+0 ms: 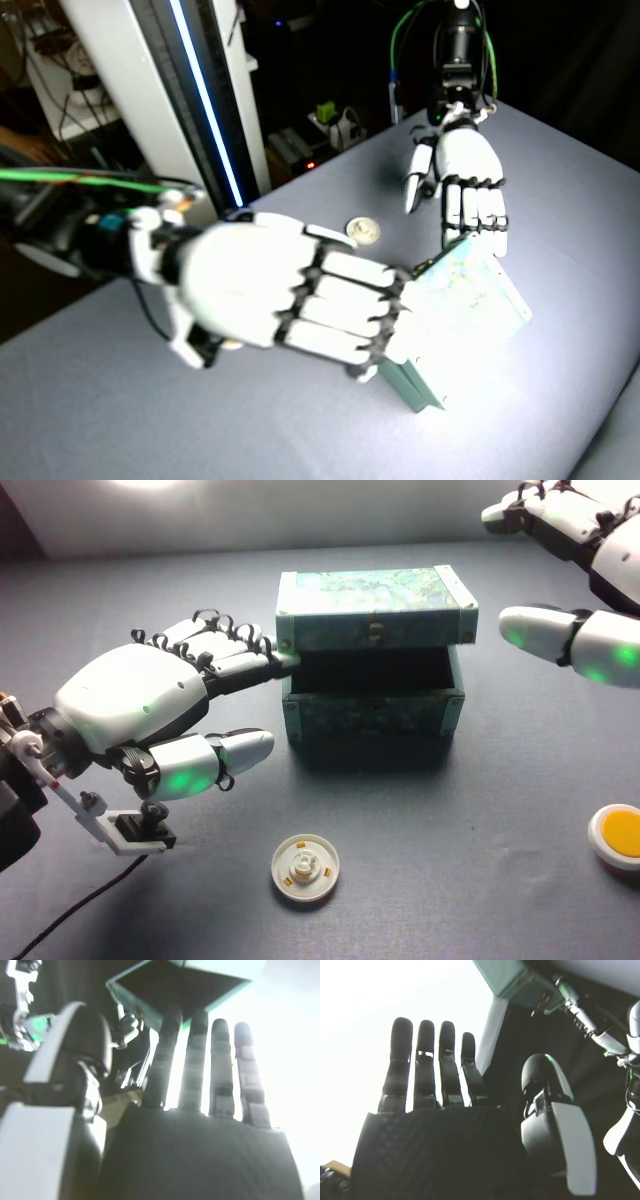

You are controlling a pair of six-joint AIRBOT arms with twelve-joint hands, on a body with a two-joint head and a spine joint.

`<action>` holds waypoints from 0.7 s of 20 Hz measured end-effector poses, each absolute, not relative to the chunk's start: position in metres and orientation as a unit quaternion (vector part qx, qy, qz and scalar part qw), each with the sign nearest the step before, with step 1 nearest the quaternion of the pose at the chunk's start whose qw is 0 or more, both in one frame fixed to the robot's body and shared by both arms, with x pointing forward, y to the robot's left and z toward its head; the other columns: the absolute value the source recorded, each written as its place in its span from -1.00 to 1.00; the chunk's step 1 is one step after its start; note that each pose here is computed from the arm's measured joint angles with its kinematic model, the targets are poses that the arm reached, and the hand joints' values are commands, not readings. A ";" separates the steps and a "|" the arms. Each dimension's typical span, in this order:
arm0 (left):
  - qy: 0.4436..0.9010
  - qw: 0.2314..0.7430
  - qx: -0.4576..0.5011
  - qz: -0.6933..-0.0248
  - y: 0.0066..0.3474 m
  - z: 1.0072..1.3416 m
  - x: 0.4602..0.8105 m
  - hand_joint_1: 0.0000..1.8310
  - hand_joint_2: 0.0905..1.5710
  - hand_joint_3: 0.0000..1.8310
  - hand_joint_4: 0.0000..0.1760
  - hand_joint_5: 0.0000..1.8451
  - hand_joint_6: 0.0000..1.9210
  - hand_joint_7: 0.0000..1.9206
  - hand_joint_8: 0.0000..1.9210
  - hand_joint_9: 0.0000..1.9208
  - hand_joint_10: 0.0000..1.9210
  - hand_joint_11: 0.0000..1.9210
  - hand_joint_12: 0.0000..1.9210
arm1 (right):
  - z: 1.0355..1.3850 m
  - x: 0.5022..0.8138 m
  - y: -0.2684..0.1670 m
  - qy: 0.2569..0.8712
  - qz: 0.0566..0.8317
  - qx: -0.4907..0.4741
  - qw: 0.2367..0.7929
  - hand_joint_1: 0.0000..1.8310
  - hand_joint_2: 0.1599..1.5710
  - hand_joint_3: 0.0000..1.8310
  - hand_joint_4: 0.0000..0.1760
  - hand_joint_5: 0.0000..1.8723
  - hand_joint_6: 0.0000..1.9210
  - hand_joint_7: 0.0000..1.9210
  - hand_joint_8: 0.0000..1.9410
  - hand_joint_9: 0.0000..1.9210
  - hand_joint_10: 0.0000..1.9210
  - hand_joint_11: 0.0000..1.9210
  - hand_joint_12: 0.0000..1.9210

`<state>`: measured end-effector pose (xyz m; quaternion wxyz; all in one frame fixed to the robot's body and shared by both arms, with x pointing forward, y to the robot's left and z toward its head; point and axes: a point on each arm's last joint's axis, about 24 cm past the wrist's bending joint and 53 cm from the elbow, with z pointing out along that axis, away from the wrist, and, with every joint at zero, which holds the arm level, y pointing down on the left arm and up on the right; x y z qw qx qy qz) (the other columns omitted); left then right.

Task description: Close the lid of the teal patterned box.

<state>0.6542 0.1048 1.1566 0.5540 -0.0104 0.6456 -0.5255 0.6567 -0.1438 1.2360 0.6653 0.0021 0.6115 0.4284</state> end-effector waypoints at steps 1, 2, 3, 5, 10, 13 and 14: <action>0.645 0.554 -0.009 -0.526 0.105 1.156 0.653 -0.79 0.83 -1.00 -1.00 -0.48 -0.71 -0.41 -0.90 -0.61 -0.53 -1.00 0.64 | 1.236 0.654 -0.144 0.610 0.430 0.002 0.665 -1.00 0.71 -1.00 -1.00 -1.00 -0.39 -0.80 -0.85 -1.00 -0.34 -1.00 0.37; 0.644 0.554 -0.005 -0.527 0.104 1.157 0.652 -0.78 0.83 -1.00 -1.00 -0.44 -0.46 -0.30 -0.76 -0.58 -0.06 -0.91 0.83 | 1.235 0.650 -0.146 0.608 0.435 0.004 0.664 -1.00 0.70 -1.00 -1.00 -1.00 -0.35 -0.77 -0.86 -1.00 -0.32 -1.00 0.44; 0.646 0.554 -0.006 -0.526 0.104 1.156 0.652 -0.84 0.81 -1.00 -1.00 -0.44 -0.30 -0.25 -0.47 -0.42 0.23 -0.64 0.90 | 1.235 0.645 -0.149 0.606 0.436 0.002 0.665 -1.00 0.65 -1.00 -1.00 -1.00 -0.33 -0.73 -0.87 -1.00 -0.22 -1.00 0.51; 0.643 0.556 -0.009 -0.526 0.107 1.158 0.653 -0.81 0.83 -1.00 -1.00 -0.49 0.00 -0.28 0.09 -0.24 0.51 -0.31 0.95 | 1.236 0.641 -0.155 0.603 0.440 0.009 0.666 -1.00 0.65 -1.00 -1.00 -1.00 -0.31 -0.69 -0.89 -0.99 -0.07 -1.00 0.62; 0.624 0.571 0.002 -0.534 0.117 1.174 0.638 -0.65 0.79 -1.00 -0.79 -0.89 -0.08 -0.72 -0.20 -0.83 0.17 -0.95 0.77 | 1.245 0.623 -0.168 0.582 0.446 0.010 0.680 -1.00 0.68 -1.00 -1.00 -1.00 -0.28 -0.68 -0.87 -1.00 0.07 -1.00 0.83; 0.599 0.593 0.004 -0.537 0.128 1.192 0.630 -0.65 0.82 -1.00 -0.34 -0.89 -0.74 -0.80 -0.89 -0.97 -0.44 -1.00 0.26 | 1.257 0.606 -0.177 0.563 0.449 0.001 0.694 -1.00 0.74 -0.99 -1.00 -1.00 -0.48 -0.79 -0.91 -1.00 -0.31 -1.00 0.47; 0.592 0.599 0.004 -0.539 0.131 1.196 0.628 -0.69 0.85 -1.00 -0.92 -0.94 -0.87 -0.87 -0.97 -0.96 -0.62 -1.00 0.12 | 1.261 0.603 -0.181 0.558 0.448 0.002 0.699 -1.00 0.72 -1.00 -1.00 -1.00 -0.54 -0.83 -0.94 -1.00 -0.44 -1.00 0.33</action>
